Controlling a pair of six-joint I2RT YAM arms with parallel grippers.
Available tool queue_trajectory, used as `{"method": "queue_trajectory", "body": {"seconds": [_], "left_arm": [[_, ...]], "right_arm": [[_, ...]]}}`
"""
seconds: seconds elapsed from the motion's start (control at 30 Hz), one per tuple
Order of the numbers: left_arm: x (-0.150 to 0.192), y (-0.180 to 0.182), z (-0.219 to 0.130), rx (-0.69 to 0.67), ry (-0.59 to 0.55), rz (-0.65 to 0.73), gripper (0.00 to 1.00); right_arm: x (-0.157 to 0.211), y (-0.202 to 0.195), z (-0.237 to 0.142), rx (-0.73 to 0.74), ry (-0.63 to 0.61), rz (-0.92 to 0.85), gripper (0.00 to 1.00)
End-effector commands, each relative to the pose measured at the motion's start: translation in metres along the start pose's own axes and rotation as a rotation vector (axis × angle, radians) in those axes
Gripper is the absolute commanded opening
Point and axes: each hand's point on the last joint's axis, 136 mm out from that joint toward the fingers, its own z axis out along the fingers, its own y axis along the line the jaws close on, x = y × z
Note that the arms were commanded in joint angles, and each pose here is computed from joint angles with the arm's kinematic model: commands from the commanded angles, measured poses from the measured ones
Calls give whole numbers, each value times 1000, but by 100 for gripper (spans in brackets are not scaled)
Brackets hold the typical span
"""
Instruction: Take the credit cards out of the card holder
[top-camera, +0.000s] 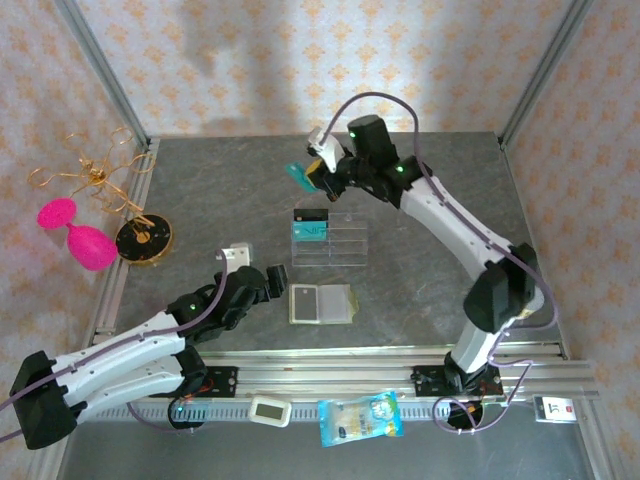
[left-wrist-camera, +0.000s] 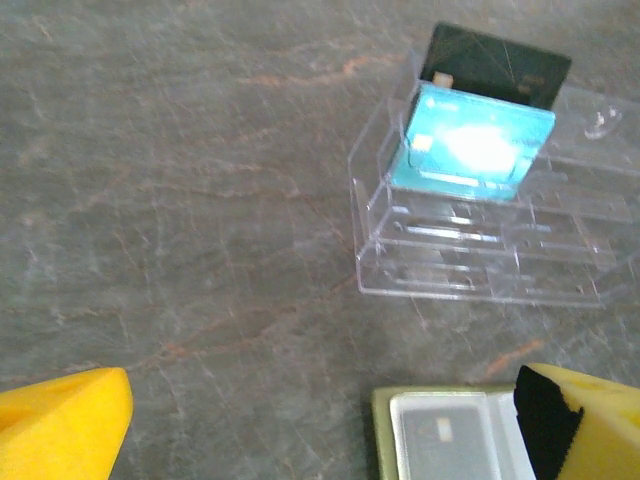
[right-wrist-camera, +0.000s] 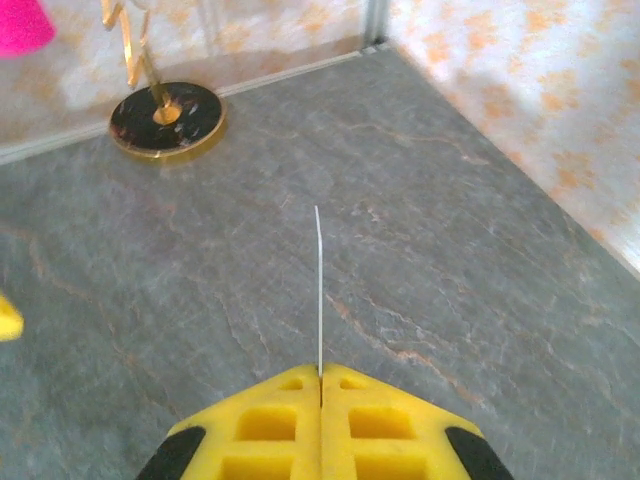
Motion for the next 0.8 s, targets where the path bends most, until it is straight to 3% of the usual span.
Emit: {"method": "queue_trajectory", "body": {"seconds": [0.0, 0.43, 0.77], "left_arm": [[-23, 10, -8, -58, -80, 4, 99], [-29, 14, 5, -105, -122, 47, 99], [-32, 19, 14, -151, -131, 40, 99]], "right_arm": [[24, 20, 11, -168, 129, -109, 0], [60, 44, 17, -340, 228, -274, 0], [98, 41, 40, -368, 325, -284, 0]]}}
